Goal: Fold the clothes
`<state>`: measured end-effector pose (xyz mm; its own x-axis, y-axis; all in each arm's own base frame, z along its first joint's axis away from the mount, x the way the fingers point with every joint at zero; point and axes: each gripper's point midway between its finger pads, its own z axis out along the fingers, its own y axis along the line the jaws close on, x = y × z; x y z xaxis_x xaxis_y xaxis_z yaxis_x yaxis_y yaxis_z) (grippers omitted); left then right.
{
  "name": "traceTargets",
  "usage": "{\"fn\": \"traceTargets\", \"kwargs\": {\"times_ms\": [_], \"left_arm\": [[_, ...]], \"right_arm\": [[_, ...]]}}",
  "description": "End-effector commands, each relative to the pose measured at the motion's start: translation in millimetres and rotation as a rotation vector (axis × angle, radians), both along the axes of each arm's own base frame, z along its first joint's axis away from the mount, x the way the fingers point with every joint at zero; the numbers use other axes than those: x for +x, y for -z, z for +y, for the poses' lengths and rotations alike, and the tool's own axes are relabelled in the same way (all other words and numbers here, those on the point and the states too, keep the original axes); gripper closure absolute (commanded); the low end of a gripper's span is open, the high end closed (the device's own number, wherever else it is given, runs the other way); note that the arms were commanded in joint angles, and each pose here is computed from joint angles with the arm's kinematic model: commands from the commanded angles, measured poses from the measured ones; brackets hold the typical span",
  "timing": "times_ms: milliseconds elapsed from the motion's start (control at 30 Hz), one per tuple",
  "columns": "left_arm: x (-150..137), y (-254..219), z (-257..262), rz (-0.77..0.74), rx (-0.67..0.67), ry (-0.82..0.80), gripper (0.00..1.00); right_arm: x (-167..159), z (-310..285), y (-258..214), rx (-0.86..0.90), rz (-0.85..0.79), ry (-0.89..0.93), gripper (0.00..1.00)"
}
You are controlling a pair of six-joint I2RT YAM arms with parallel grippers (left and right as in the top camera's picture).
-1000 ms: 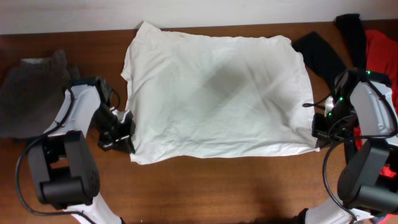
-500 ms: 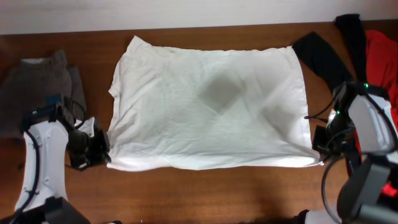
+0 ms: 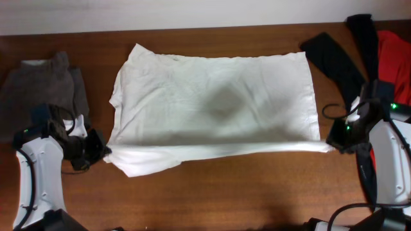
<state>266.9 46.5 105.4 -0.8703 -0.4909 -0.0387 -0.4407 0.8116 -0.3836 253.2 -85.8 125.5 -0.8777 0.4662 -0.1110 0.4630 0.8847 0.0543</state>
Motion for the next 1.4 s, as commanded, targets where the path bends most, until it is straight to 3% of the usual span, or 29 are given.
{"fn": "traceTargets", "kwargs": {"times_ms": [0, 500, 667, 933, 1367], "left_arm": [[17.9, -10.1, -5.0, -0.081, -0.018, -0.028, 1.00], [85.8, -28.2, 5.7, -0.356, 0.082, -0.003, 1.00], [102.0, -11.1, -4.9, -0.355, 0.073, 0.039, 0.99], [125.1, 25.6, -8.5, -0.340, 0.067, 0.066, 1.00], [147.0, 48.7, 16.4, -0.358, 0.185, 0.032, 0.99]], "right_arm": [[19.2, 3.5, 4.8, 0.036, -0.057, -0.041, 0.96], [79.2, -5.9, 12.0, 0.021, -0.237, -0.066, 0.96], [93.5, 3.9, 27.5, 0.028, -0.230, -0.106, 0.96], [121.7, 12.9, 30.3, 0.005, -0.303, -0.154, 0.88], [138.0, 9.7, 60.4, 0.007, -0.288, -0.156, 0.91]]}}
